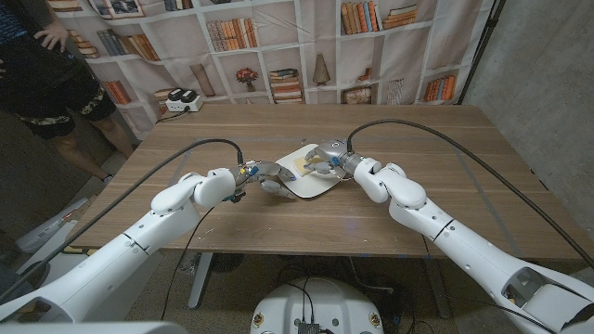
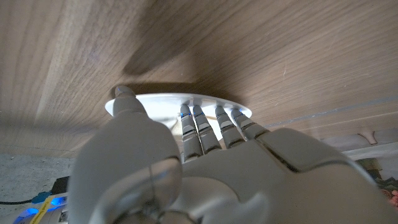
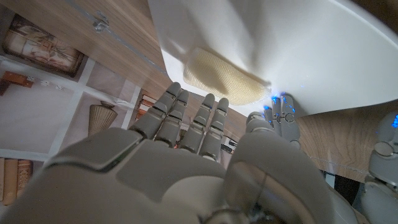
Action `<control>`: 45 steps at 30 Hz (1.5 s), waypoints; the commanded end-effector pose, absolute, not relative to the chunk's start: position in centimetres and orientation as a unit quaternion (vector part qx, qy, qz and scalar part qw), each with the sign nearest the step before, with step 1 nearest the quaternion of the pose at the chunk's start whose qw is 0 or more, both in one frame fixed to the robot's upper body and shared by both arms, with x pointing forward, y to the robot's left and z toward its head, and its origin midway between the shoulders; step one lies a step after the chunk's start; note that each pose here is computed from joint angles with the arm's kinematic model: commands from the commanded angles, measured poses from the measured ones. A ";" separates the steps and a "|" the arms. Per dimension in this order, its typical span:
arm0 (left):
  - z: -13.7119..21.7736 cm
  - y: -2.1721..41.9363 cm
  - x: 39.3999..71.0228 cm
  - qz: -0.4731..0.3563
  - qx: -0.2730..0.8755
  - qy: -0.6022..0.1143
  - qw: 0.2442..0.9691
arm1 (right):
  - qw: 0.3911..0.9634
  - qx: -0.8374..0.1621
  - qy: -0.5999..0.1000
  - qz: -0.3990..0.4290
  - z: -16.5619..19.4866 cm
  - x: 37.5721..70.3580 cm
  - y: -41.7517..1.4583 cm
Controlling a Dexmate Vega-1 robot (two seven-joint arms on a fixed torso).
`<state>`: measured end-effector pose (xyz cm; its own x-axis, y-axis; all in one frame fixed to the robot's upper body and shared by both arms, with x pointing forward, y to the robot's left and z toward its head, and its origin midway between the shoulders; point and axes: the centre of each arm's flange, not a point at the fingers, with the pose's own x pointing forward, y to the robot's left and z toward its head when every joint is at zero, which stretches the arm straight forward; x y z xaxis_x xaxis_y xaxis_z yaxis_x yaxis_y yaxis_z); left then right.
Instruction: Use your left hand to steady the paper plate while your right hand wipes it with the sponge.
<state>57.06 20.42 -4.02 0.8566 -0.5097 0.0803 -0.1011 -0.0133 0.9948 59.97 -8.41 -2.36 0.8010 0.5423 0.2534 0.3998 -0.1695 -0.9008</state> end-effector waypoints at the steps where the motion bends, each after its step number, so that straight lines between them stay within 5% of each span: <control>1: -4.0 20.9 57.3 -0.155 0.692 -0.216 0.671 | 0.571 -0.762 -0.295 0.073 -2.7 60.8 -8.2; 22: -4.1 21.1 57.3 -0.159 0.691 -0.213 0.672 | 0.533 -0.798 -0.277 0.046 -2.9 61.4 -7.9; 45: -4.2 20.3 57.5 -0.175 0.695 -0.205 0.666 | 0.559 -0.801 -0.211 0.034 -2.6 60.0 -11.6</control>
<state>57.49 20.64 -4.22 0.8576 -0.5128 0.0396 -0.0591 -0.0218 0.9980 60.62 -9.96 -2.32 0.8759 0.4317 0.2155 0.3560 -0.2767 -0.8926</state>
